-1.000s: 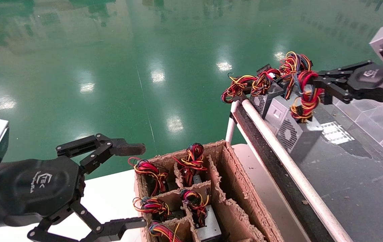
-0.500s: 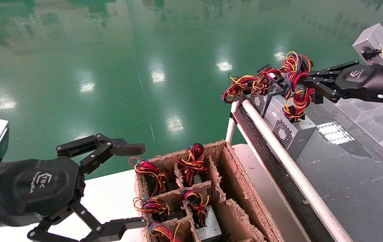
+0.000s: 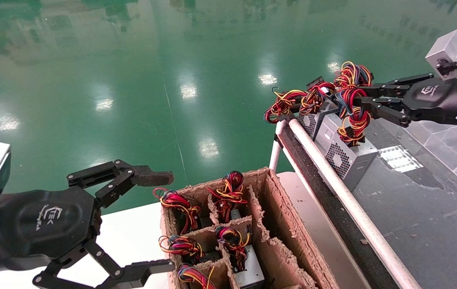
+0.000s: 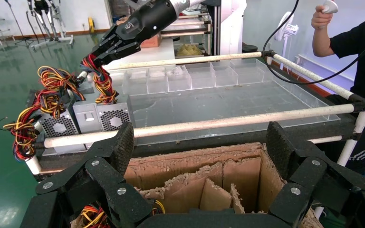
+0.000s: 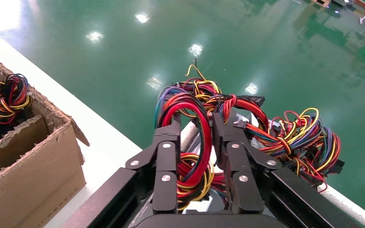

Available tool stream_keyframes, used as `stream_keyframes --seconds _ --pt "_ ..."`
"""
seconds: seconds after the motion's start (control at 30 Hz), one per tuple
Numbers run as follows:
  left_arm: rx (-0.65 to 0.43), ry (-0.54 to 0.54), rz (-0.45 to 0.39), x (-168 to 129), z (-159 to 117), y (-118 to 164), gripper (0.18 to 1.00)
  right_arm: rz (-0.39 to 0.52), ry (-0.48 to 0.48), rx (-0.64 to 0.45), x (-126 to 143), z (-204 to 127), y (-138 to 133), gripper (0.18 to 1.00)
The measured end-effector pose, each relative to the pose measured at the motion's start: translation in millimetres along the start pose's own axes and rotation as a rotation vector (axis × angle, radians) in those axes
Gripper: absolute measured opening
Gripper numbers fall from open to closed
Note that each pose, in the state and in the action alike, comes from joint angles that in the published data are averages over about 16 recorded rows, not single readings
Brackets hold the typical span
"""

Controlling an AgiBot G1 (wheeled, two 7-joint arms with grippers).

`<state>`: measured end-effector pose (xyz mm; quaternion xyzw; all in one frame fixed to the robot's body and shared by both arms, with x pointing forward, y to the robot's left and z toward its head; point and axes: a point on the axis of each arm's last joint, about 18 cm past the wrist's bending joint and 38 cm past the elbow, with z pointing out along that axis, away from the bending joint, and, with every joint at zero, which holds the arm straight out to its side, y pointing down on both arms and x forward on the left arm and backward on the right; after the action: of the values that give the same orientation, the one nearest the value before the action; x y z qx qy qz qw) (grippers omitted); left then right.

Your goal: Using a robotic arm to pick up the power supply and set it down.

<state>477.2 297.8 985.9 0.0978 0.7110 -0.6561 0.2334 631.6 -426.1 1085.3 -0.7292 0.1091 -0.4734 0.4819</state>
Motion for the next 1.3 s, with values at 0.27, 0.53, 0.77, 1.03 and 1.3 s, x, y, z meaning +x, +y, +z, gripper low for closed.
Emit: stream_keyframes --seconds 0.27,0.53,0.77,1.03,1.3 --pt "0.0 0.0 0.0 0 0 0 1.001 -0.01 0.005 -0.01 2 -8 2 0.417" --pt "0.0 0.0 0.0 0 0 0 1.001 -0.003 0.026 0.062 6 -22 -6 0.597" --pt "0.0 0.0 0.0 0 0 0 1.001 0.023 0.053 0.199 9 -37 -19 0.751" --pt "0.0 0.0 0.0 0 0 0 1.001 0.036 0.062 0.31 5 -46 -24 0.892" --pt "0.0 0.0 0.0 0 0 0 1.001 0.026 0.03 0.339 -6 -44 -22 0.973"
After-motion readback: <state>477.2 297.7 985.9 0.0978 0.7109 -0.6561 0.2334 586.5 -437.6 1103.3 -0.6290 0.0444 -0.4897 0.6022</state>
